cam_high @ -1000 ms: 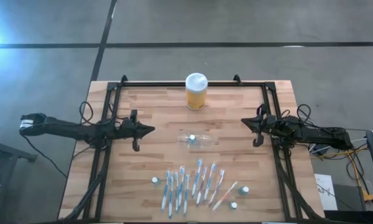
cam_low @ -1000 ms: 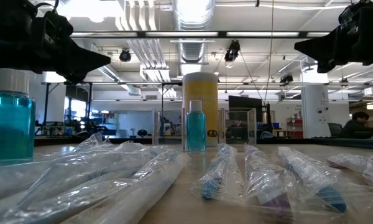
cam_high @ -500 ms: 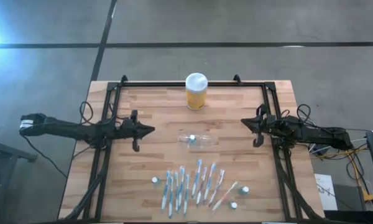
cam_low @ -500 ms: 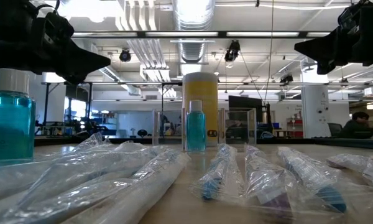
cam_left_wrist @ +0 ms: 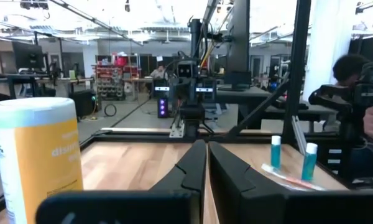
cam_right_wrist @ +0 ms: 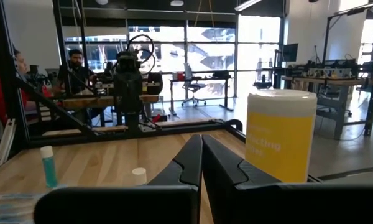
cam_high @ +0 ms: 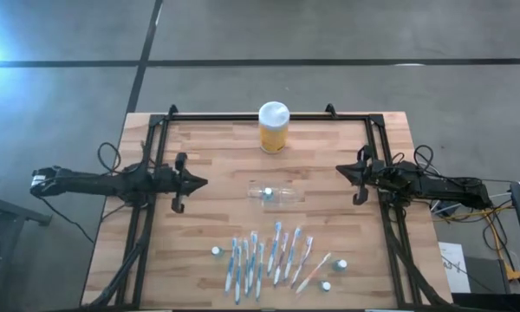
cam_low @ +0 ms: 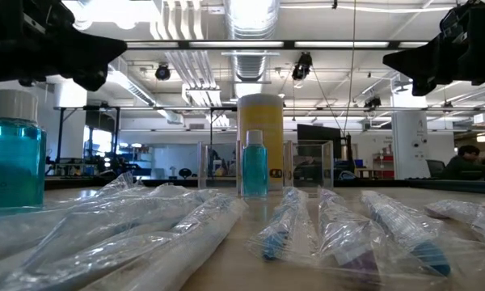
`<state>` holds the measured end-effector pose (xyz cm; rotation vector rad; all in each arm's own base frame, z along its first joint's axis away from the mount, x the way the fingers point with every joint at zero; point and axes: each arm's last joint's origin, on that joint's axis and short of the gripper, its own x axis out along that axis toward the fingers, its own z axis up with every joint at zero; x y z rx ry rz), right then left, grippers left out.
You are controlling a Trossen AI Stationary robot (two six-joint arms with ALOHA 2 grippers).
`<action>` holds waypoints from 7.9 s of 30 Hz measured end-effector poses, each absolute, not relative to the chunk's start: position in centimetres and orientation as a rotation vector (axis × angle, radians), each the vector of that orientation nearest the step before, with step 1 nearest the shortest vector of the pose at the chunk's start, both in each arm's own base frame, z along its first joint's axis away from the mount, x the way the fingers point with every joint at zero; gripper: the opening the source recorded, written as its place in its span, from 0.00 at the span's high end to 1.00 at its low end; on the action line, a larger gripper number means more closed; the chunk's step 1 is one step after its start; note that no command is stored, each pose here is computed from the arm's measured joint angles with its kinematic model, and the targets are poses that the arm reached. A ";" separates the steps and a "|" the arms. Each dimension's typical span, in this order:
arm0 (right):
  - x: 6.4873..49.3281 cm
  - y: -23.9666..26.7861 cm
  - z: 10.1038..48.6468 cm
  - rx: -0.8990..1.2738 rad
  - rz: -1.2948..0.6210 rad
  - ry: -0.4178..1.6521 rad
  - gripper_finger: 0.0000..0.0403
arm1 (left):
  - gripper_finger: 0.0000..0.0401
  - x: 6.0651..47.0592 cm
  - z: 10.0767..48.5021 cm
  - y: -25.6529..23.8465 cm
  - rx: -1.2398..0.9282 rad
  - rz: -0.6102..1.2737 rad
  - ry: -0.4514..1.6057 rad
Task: Pick & Place toothbrushing station
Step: Put the blue mouthwash into the transparent organizer
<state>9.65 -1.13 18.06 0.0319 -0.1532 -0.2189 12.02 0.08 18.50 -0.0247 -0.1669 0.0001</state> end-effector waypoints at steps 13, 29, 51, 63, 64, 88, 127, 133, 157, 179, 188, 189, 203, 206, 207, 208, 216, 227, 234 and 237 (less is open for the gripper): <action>9.7 -1.1 18.0 0.032 -0.219 -0.150 0.98 | 0.94 11.5 17.8 0.0 -0.108 -0.014 -0.087; 9.7 -1.1 17.9 0.047 -0.222 -0.134 0.98 | 0.99 11.8 24.6 -0.2 -0.300 -0.064 -0.010; 9.8 -1.1 16.8 0.129 -0.220 -0.037 0.98 | 0.98 22.2 37.9 -9.4 -0.147 0.243 0.981; 9.8 -1.1 16.8 0.077 -0.221 -0.029 0.98 | 0.85 26.6 37.4 -13.3 -0.298 0.451 1.041; 9.8 -1.1 16.8 0.067 -0.221 -0.028 0.98 | 0.84 26.6 37.4 -13.4 -0.294 0.450 1.043; 9.5 -1.1 17.9 -0.018 -0.204 -0.033 0.98 | 0.65 24.6 29.2 -17.0 -0.342 0.353 1.223; 9.5 -1.1 18.4 -0.050 -0.206 -0.084 0.98 | 0.42 26.1 24.1 -16.2 -0.453 0.209 1.286; 9.5 -1.1 18.4 -0.050 -0.206 -0.084 0.98 | 0.42 26.1 23.7 -16.2 -0.445 0.196 1.282; 9.5 -1.1 18.4 -0.050 -0.206 -0.084 0.98 | 0.43 26.5 22.0 -16.5 -0.449 0.179 1.336; 9.5 -1.1 18.4 -0.053 -0.207 -0.089 0.98 | 0.76 26.6 22.6 -16.5 -0.402 0.120 1.341; 9.5 -1.1 18.6 -0.049 -0.208 -0.106 0.98 | 0.76 25.9 27.7 -15.8 -0.179 -0.007 1.231; 9.5 -1.1 18.6 -0.049 -0.207 -0.106 0.98 | 0.76 25.7 28.2 -15.5 -0.159 -0.030 1.208; 9.5 -1.1 18.6 -0.049 -0.207 -0.104 0.98 | 0.76 17.3 32.5 -7.6 -0.073 0.008 0.853; 9.5 -1.1 18.6 -0.009 -0.205 -0.110 0.98 | 0.76 15.2 31.5 -6.4 -0.105 0.010 0.764; 9.5 -1.1 18.6 0.008 -0.204 -0.113 0.98 | 0.76 14.5 31.0 -6.1 -0.118 0.005 0.741; 9.5 -1.1 18.6 0.024 -0.203 -0.117 0.98 | 0.76 13.9 30.6 -5.8 -0.137 0.003 0.719; 9.5 -1.1 18.6 0.130 -0.195 -0.123 0.98 | 0.76 10.4 27.1 -4.0 -0.229 0.033 0.638; 9.5 -1.0 18.2 0.129 -0.190 -0.089 0.98 | 0.76 8.3 23.2 -3.1 -0.305 0.028 0.611; 9.5 -1.0 18.2 0.128 -0.190 -0.089 0.98 | 0.76 7.8 23.3 -2.8 -0.402 0.040 0.538; 9.5 -1.0 18.2 0.118 -0.191 -0.088 0.98 | 0.76 7.8 22.9 -2.8 -0.424 0.054 0.557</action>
